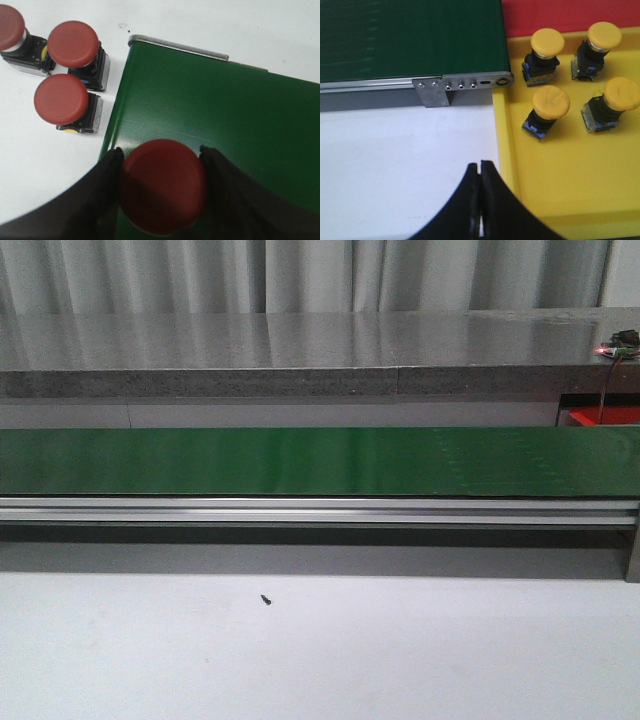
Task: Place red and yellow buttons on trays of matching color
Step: 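Grasp the red button and carry it onto the green belt, then release the red button on the belt and move the left gripper back to the cluster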
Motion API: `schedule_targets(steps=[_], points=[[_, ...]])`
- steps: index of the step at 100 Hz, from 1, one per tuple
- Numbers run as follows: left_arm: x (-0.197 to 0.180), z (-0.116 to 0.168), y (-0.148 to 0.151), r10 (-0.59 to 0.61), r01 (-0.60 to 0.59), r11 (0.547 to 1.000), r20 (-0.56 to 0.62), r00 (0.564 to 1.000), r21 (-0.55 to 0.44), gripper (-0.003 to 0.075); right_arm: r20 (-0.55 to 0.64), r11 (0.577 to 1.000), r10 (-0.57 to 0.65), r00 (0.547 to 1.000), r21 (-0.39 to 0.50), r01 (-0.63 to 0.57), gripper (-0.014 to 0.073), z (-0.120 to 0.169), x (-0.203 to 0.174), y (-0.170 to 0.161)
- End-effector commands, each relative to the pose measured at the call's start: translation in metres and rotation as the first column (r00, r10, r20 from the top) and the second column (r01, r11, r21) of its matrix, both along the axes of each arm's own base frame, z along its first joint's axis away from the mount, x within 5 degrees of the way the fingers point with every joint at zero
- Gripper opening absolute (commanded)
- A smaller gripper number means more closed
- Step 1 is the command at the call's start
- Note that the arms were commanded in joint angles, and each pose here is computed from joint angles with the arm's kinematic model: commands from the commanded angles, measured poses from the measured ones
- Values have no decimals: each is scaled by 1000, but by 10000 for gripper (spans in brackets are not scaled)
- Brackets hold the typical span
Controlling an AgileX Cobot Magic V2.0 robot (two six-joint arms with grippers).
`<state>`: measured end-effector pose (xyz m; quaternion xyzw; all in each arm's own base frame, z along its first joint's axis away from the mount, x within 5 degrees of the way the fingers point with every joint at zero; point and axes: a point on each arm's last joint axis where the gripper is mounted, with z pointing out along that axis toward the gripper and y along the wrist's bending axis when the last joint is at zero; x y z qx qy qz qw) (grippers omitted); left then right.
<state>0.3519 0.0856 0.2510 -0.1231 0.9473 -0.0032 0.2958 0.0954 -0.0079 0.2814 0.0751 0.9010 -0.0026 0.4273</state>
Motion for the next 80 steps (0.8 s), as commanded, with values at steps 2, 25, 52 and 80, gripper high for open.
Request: schedule_targets(steps=[2,25,52,80], points=[[0,29,-2,4,-8,1000,131,991,27,321,78,1000,5,997,-22,-4,-67,12,3,-1],[-1,32,-5,24,-21,1000,148,989,-22,582,78,1000,5,997,-22,-4,-67,12,3,-1],[-13,66,-13,11,3,999,280,960,-52,575,78,1000,5,997,-22,-4,-67,12,3,-1],[-29,76,25,120,-112,993,303,945,-42,571,78,1000,5,997,-22,-4,-67,12,3,-1]])
